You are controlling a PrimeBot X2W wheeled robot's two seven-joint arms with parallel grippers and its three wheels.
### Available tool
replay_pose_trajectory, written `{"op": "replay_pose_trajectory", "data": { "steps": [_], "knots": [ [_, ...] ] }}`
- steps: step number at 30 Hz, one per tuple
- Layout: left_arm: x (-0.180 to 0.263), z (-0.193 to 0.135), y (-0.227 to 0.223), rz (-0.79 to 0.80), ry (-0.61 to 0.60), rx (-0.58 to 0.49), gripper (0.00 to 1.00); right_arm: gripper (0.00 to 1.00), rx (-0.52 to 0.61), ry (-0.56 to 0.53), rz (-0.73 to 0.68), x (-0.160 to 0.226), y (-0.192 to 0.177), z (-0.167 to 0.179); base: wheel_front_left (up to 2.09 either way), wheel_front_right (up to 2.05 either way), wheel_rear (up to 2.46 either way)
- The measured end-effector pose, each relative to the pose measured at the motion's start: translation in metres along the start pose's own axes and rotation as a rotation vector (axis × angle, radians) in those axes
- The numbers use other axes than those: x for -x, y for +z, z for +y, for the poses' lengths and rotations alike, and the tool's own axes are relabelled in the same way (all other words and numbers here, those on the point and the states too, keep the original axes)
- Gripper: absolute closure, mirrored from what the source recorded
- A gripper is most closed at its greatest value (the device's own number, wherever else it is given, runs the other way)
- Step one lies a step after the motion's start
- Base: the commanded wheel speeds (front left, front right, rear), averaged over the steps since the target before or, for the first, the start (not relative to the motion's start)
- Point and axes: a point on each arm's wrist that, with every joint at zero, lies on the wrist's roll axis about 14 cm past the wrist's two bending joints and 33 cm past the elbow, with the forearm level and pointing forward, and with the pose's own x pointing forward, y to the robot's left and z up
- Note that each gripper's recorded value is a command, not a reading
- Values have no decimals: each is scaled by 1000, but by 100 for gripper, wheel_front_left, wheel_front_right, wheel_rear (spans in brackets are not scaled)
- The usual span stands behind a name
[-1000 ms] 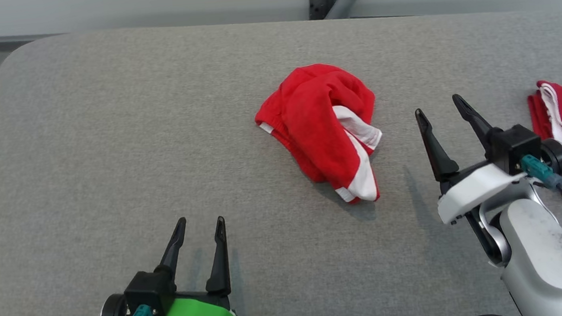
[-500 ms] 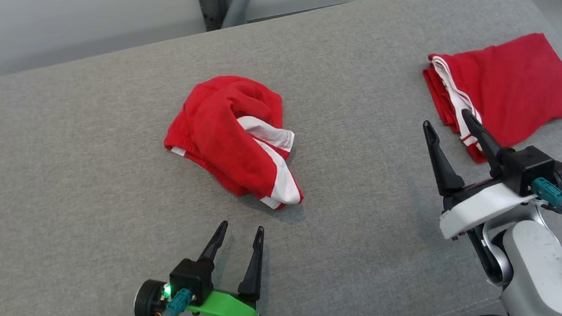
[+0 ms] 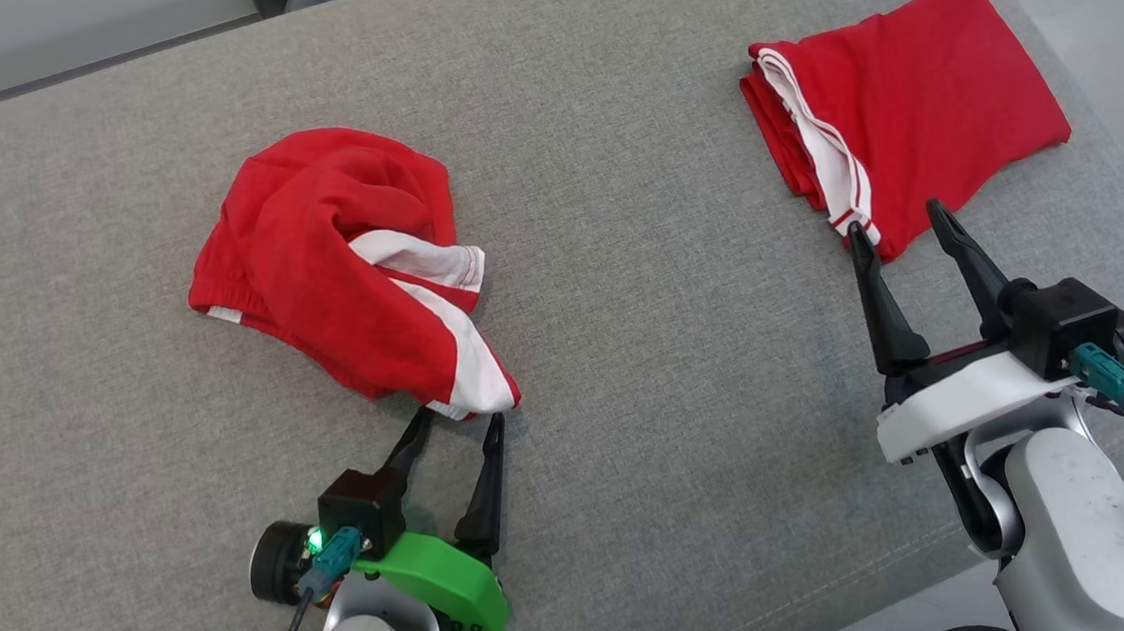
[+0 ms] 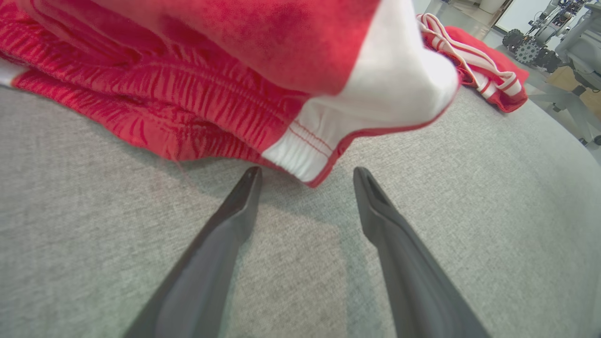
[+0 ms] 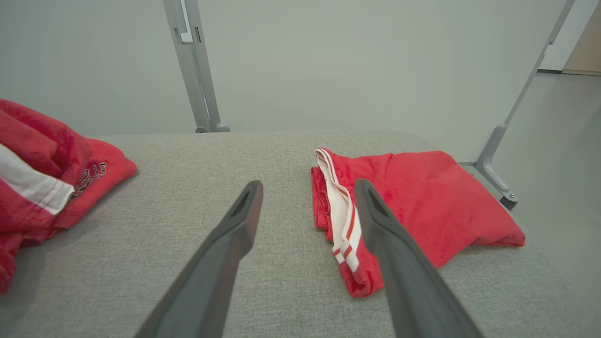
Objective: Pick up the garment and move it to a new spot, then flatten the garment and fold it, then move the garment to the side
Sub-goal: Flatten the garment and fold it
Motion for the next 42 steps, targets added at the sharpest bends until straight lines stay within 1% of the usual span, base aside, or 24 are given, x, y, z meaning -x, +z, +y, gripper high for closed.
{"op": "replay_pose_trajectory", "data": {
  "steps": [2, 3, 4, 5, 6, 7, 12, 16, 21, 25, 28, 29, 30, 31, 32, 35, 38, 39, 40, 41, 42],
  "knots": [
    [-2, 0, -3, 7, -2, 13, 0, 0, 2, -9, 7, 0, -2, -3, 0, 0, 0],
    [-4, 0, -5, 10, -3, 23, 16, 0, 3, -15, 11, 0, -4, -5, 0, 0, 0],
    [-5, 1, -4, 6, 1, 27, 25, 0, 3, -17, 13, 0, -5, -5, 0, 0, 0],
    [-6, 3, -2, -2, 7, 29, 53, 0, 2, -18, 14, -1, -5, -5, 0, 0, 0],
    [-7, 4, 1, -10, 9, 30, 75, 0, 0, -16, 12, -2, -5, -4, 0, 0, 0],
    [-8, 5, 3, -18, 13, 32, 100, 0, -1, -15, 11, -3, -4, -3, 0, 0, 0],
    [-8, 10, 23, -78, 25, 20, 100, 0, -9, -14, 10, -6, -5, -2, 0, 0, 0],
    [-3, 18, 55, -176, 50, -11, 100, 0, -20, -9, 11, -9, -8, 1, 0, 0, 0],
    [20, 42, 86, -266, 145, -85, 100, 0, -47, 25, 29, -12, -16, 16, 0, 0, 0],
    [48, 71, 97, -285, 251, -172, 100, 0, -84, 84, 33, -19, -20, 42, 0, 0, 0],
    [77, 100, 101, -266, 333, -267, 100, 0, -112, 150, 32, -24, -20, 71, 0, 0, 0],
    [77, 100, 101, -266, 333, -267, 100, 0, -112, 150, 32, -24, -20, 71, 0, 0, 0],
    [89, 111, 101, -253, 362, -302, 100, 0, -118, 175, 30, -26, -20, 80, 0, 0, 0],
    [111, 130, 102, -226, 416, -361, 100, 0, -132, 214, 27, -29, -18, 97, 0, 0, 0],
    [111, 130, 102, -226, 416, -361, 100, 0, -132, 214, 27, -29, -18, 97, 0, 0, 0],
    [145, 159, 105, -180, 497, -453, 100, 0, -148, 269, 20, -31, -15, 119, 0, 0, 0],
    [175, 183, 110, -154, 588, -510, 100, 0, -156, 310, 10, -30, -9, 135, 0, 0, 0],
    [183, 190, 110, -145, 617, -509, 100, 0, -158, 318, 6, -29, -7, 138, 0, 0, 0],
    [191, 199, 105, -127, 659, -495, 94, 0, -156, 317, 1, -28, -5, 137, 0, 0, 0],
    [191, 199, 105, -127, 659, -495, 58, 0, -156, 317, 1, -28, -5, 137, 0, 0, 0],
    [193, 203, 102, -122, 678, -478, 0, 0, -154, 313, 2, -27, -5, 135, 0, 0, 0]
  ]
}}
